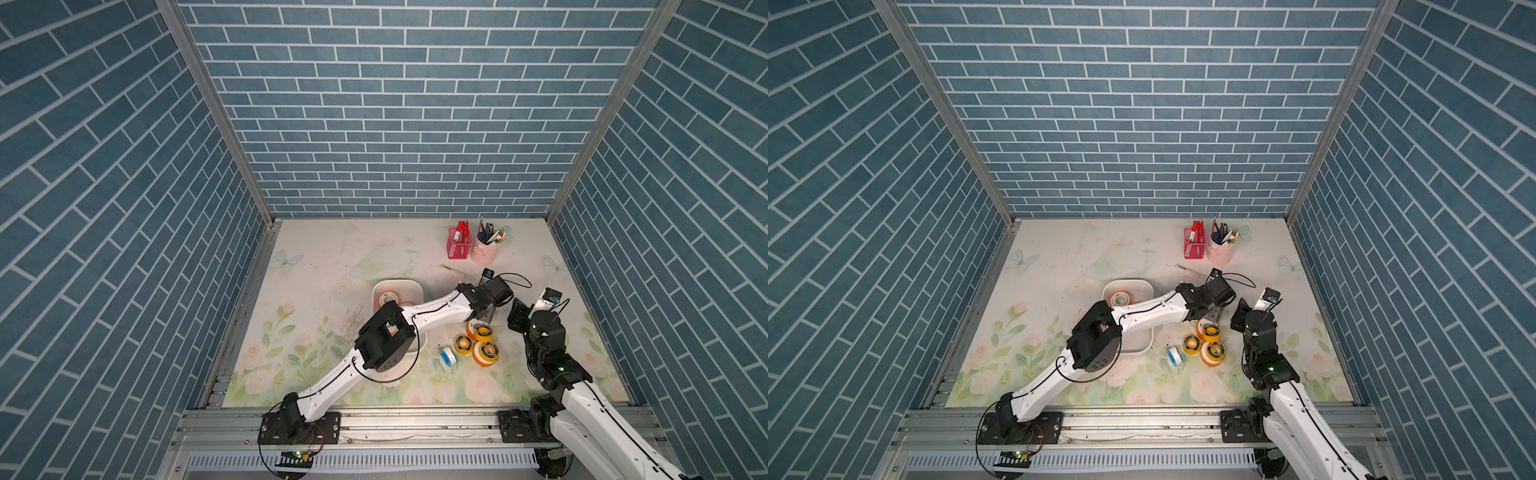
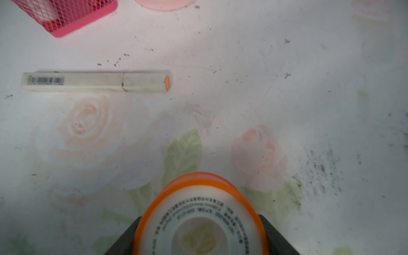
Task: Put the sealing tape into the storage box
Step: Pick up the sealing tape at the center of the board, then place the sealing tape in the storage box.
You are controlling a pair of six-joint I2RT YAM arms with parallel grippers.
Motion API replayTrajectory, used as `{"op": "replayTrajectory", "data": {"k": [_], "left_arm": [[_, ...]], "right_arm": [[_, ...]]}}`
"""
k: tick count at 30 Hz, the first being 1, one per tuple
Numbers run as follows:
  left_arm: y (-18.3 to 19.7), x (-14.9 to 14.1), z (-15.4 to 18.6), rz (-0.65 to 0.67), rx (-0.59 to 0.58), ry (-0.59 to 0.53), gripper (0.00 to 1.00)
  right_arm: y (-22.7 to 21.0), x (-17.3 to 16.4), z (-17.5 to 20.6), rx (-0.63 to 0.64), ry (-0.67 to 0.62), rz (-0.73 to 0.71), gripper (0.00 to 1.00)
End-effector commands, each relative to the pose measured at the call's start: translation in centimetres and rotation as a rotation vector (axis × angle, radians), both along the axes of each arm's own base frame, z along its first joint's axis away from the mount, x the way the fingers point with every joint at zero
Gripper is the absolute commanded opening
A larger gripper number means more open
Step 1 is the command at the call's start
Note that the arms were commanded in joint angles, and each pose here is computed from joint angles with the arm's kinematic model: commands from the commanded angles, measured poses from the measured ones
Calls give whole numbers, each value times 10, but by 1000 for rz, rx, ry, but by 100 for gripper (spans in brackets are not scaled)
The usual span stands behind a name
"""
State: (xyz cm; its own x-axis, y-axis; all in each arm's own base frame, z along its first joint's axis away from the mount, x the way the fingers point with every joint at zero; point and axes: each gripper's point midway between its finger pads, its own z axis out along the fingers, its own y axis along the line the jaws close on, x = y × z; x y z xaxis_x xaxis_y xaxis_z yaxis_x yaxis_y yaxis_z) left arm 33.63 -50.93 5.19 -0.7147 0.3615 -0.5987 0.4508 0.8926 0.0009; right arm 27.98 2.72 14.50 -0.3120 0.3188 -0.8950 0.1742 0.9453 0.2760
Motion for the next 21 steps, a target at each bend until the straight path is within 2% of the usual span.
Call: {"op": "replayTrajectory", "data": {"k": [1, 7, 13, 21], "left_arm": [[7, 2, 56, 2, -39, -72, 59], [34, -5, 94, 17, -48, -98, 56], [88, -33, 114, 26, -58, -77, 56], [177, -83, 98, 57, -56, -11, 56]], "right_arm": [[0, 1, 2, 3, -16, 2, 53], [1, 1, 1, 4, -14, 11, 53], [4, 2, -2, 5, -7, 23, 53], [6, 3, -3, 8, -5, 35, 52]]}}
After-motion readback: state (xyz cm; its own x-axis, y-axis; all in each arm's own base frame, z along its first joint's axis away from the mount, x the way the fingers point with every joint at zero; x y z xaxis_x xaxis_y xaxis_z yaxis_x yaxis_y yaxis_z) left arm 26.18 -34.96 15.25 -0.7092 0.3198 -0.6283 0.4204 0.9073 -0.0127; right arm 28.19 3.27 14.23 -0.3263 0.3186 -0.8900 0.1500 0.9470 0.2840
